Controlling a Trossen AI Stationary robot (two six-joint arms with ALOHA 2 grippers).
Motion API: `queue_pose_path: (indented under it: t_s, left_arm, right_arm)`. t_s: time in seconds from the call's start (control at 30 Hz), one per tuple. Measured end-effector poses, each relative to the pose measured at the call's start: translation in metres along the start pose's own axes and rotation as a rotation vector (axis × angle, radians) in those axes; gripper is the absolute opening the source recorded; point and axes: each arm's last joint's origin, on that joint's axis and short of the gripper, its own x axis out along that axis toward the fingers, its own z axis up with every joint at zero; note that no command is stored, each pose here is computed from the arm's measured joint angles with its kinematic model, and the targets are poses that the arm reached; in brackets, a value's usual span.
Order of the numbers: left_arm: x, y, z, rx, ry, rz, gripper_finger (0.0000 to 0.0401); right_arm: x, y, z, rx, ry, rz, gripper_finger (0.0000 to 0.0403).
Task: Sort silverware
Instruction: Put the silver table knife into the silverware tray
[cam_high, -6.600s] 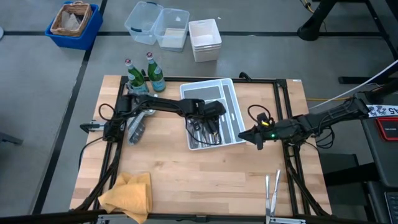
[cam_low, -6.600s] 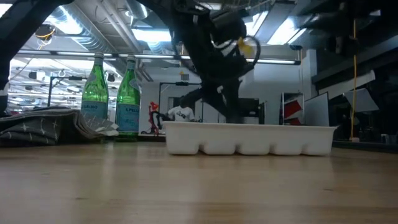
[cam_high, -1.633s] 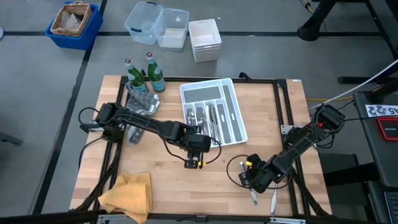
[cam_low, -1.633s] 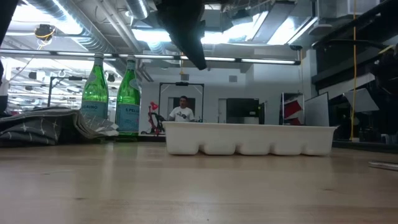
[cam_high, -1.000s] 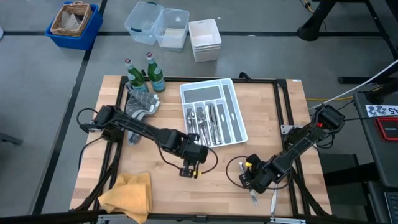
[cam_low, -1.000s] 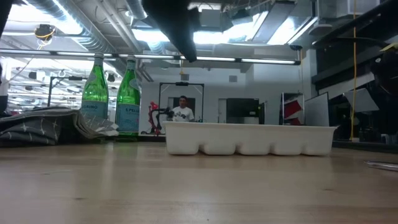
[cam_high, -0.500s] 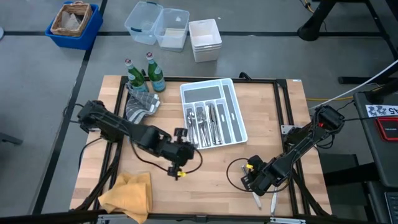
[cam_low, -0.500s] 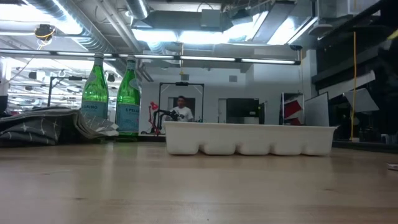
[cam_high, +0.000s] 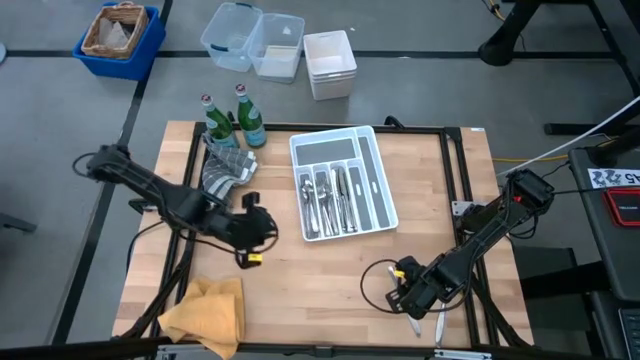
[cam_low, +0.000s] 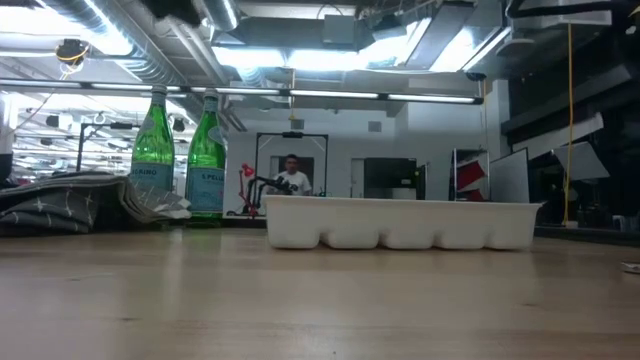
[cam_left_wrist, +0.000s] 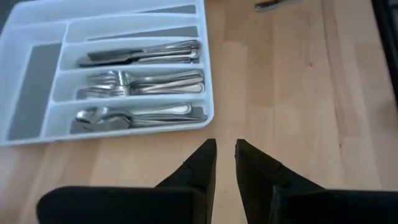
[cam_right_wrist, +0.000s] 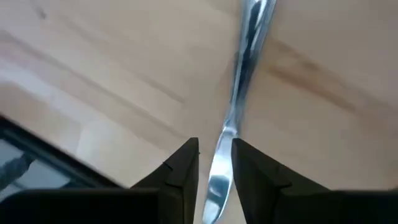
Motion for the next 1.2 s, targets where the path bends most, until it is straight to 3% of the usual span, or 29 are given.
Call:
queue_pose_path:
  t_s: [0.27, 0.47, 0.73, 1.2]
  left_arm:
    - [0.009, 0.014, -0.044, -0.171, -0.125, -0.058, 0.0049]
    - [0.025, 0.013, -0.063, -0.163, -0.144, -0.074, 0.0049]
    - [0.037, 0.011, -0.073, -0.095, -0.229, -0.1, 0.0049]
    - [0.027, 0.023, -0.072, -0.135, -0.271, -0.095, 0.0049]
  right_arm:
    - [0.0, 0.001, -0.001, 0.002, 0.038, 0.0, 0.0099]
    - [0.007, -0.001, 0.0, 0.003, -0.004, -0.017, 0.0099]
    - [0.026, -0.001, 0.0, 0.01, 0.002, -0.087, 0.0099]
    - [0.037, -0.001, 0.0, 0.04, -0.026, -0.103, 0.0099]
